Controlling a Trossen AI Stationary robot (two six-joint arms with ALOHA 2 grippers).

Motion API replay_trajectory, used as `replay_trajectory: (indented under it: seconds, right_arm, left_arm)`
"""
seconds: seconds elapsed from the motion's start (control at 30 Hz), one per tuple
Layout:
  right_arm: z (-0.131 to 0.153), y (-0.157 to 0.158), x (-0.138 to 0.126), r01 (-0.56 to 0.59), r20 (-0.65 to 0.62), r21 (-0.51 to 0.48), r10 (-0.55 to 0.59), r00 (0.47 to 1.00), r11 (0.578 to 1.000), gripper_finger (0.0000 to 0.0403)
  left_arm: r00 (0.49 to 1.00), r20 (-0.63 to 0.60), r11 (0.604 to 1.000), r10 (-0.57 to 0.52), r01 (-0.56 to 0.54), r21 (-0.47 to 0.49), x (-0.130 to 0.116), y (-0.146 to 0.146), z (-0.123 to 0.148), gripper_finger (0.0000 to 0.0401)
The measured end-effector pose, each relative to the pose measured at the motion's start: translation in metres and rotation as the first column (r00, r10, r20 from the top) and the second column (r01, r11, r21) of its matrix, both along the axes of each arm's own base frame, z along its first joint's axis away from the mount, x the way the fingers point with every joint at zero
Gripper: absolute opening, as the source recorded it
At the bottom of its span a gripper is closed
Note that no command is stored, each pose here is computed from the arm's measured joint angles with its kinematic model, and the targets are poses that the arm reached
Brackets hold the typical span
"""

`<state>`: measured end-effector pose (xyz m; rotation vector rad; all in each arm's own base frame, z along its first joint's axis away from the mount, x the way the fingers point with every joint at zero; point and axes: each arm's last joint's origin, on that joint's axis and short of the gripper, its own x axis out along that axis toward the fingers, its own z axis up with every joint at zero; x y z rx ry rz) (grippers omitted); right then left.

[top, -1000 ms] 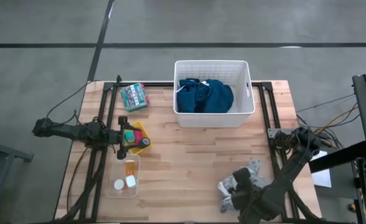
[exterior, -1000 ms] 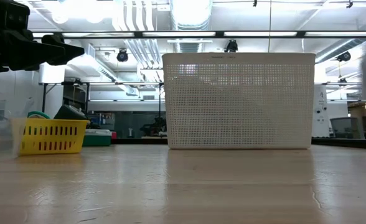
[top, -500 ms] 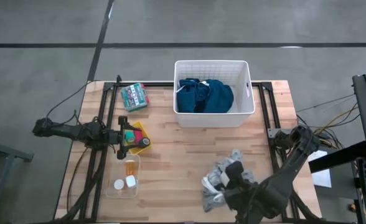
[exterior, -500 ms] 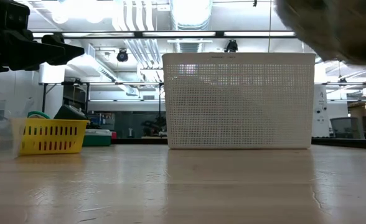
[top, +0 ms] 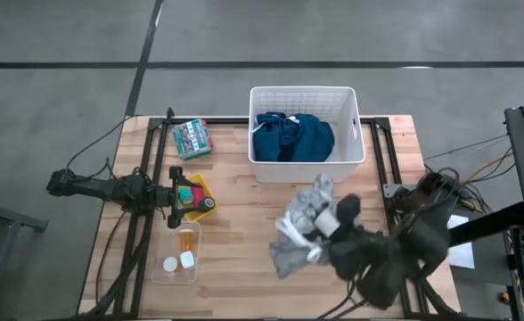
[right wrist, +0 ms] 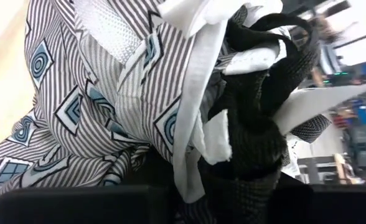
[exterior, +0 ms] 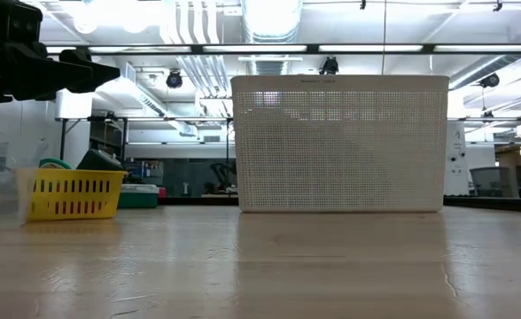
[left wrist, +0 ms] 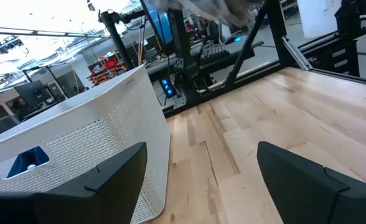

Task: Pick & place medical supplies in basket/bin
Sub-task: Put the gray patterned patient gown into the white bin

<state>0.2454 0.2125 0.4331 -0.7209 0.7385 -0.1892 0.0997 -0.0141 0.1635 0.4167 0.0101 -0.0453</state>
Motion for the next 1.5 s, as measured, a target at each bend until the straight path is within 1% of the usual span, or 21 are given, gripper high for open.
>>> replay_trajectory:
  seconds: [0.2,0.4,0.57,0.7,0.9,1.07,1.2,1.37,1.43,1.5]
  right_arm:
    - [0.037,-0.036,-0.014,0.067,0.136,-0.001,-0.067,0.989,0.998,0.0070]
    - [0.061,-0.079,-0.027,0.154,0.203,0.062,-0.164,0.965,0.986,0.0070]
    - [0.075,-0.115,-0.035,0.254,0.250,0.124,-0.278,0.927,0.959,0.0070]
    - [0.081,-0.141,-0.037,0.342,0.269,0.147,-0.370,0.889,0.928,0.0070]
    - [0.084,-0.179,-0.034,0.486,0.275,0.150,-0.508,0.816,0.861,0.0070]
    - [0.085,-0.210,-0.027,0.596,0.276,0.135,-0.607,0.745,0.792,0.0070]
    - [0.083,-0.236,-0.023,0.680,0.275,0.129,-0.685,0.675,0.722,0.0077]
    - [0.078,-0.269,-0.012,0.773,0.274,0.131,-0.772,0.573,0.621,0.0089]
    - [0.075,-0.283,-0.006,0.794,0.269,0.149,-0.797,0.541,0.589,0.0090]
    - [0.070,-0.297,0.003,0.791,0.244,0.211,-0.814,0.527,0.575,0.0091]
  left_arm:
    - [1.000,0.000,1.000,0.000,0.000,0.000,0.000,0.000,0.000,0.0310]
    - [1.000,0.000,1.000,0.000,0.000,0.000,0.000,0.000,0.000,0.0310]
    - [1.000,0.000,1.000,0.000,0.000,0.000,0.000,0.000,0.000,0.0310]
    - [1.000,0.000,1.000,0.000,0.000,0.000,0.000,0.000,0.000,0.0310]
    - [1.000,0.000,1.000,0.000,0.000,0.000,0.000,0.000,0.000,0.0310]
    - [1.000,0.000,1.000,0.000,0.000,0.000,0.000,0.000,0.000,0.0310]
    - [1.000,0.000,1.000,0.000,0.000,0.000,0.000,0.000,0.000,0.0310]
    - [1.000,0.000,1.000,0.000,0.000,0.000,0.000,0.000,0.000,0.0310]
    - [1.000,0.000,1.000,0.000,0.000,0.000,0.000,0.000,0.000,0.0310]
    - [1.000,0.000,1.000,0.000,0.000,0.000,0.000,0.000,0.000,0.0310]
